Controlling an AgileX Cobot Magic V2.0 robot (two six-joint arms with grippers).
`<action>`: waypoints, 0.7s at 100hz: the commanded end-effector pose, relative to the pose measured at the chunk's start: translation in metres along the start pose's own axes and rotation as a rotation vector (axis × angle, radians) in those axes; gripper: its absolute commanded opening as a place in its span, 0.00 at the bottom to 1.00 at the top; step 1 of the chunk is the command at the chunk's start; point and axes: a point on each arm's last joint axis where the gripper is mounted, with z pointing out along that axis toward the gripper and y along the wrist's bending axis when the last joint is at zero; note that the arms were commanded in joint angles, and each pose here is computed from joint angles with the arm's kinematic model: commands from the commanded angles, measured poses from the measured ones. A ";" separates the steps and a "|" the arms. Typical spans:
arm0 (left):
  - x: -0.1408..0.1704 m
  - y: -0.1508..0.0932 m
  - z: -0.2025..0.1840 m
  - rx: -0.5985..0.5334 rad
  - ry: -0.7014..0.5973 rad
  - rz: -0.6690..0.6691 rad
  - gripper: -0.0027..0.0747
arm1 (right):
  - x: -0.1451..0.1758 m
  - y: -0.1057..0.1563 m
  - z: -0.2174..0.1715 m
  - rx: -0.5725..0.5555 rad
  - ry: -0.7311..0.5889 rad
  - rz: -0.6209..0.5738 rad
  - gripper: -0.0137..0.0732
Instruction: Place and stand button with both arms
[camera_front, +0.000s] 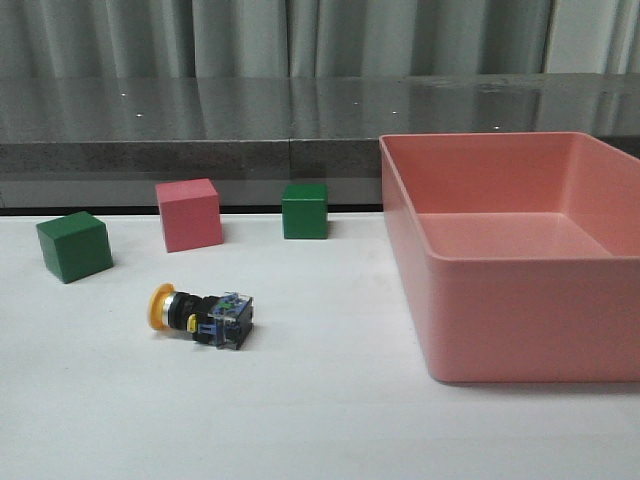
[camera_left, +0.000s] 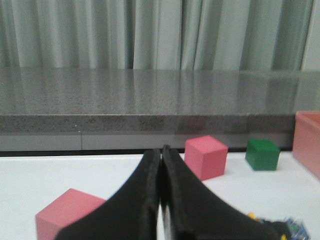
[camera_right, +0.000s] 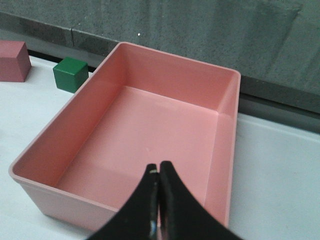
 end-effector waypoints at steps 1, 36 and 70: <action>-0.001 0.001 -0.002 0.003 -0.115 -0.102 0.01 | -0.014 -0.004 -0.013 0.052 -0.138 0.001 0.09; -0.065 -0.005 0.021 0.004 -0.013 -0.045 0.01 | -0.015 -0.004 -0.015 0.057 -0.157 -0.001 0.09; -0.115 -0.019 0.107 0.083 0.198 0.217 0.86 | -0.016 -0.004 -0.015 0.061 -0.166 -0.001 0.09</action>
